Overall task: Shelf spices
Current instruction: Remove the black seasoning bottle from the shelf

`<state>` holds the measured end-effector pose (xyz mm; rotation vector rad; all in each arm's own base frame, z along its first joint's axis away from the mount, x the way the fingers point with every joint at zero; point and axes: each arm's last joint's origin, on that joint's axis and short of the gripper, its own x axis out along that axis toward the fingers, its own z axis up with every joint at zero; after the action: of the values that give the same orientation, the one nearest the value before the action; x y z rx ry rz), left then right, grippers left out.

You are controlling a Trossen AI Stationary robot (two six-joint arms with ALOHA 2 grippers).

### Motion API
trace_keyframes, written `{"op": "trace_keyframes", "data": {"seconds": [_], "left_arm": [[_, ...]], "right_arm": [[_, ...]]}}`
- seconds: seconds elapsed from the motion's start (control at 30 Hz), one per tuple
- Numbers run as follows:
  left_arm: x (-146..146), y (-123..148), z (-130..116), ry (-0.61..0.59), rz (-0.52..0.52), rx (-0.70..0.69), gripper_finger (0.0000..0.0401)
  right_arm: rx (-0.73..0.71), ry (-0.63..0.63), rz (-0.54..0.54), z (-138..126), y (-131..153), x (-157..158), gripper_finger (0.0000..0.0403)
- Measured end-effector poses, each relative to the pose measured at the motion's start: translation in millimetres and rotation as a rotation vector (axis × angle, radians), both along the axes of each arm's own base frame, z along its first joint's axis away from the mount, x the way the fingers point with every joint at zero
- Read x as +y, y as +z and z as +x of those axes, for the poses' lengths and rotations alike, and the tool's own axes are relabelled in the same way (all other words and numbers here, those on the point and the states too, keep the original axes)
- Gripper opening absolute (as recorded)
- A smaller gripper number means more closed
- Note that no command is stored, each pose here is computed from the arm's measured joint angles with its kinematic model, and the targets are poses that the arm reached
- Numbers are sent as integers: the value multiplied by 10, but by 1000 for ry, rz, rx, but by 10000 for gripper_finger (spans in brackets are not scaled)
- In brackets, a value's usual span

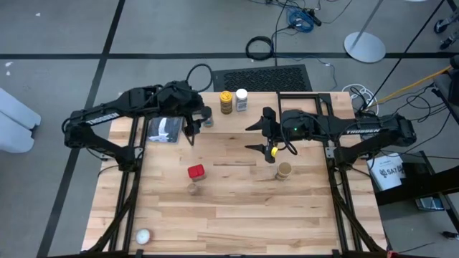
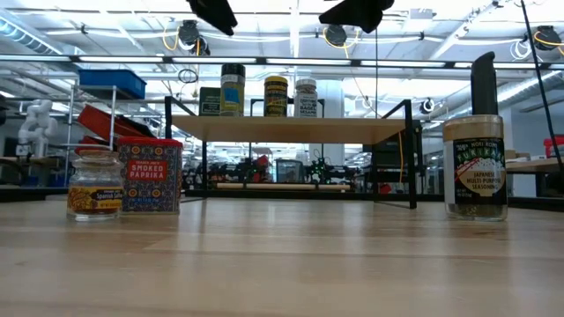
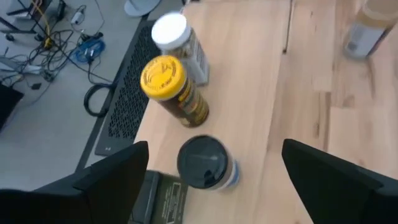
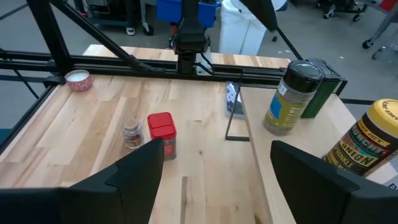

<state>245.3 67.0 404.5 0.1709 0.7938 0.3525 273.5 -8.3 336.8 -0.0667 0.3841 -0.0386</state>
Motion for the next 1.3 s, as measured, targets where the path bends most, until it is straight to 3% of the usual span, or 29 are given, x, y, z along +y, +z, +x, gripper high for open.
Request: {"op": "trace_keyframes", "data": {"seconds": [0.9, 1.3], "left_arm": [[52, -340, 233, -48, 8, 67, 380], [262, -497, 312, -33, 12, 151, 380]], "right_arm": [[14, 1, -3, -5, -12, 0, 281], [16, 1, -3, -6, -14, 1, 281]]}}
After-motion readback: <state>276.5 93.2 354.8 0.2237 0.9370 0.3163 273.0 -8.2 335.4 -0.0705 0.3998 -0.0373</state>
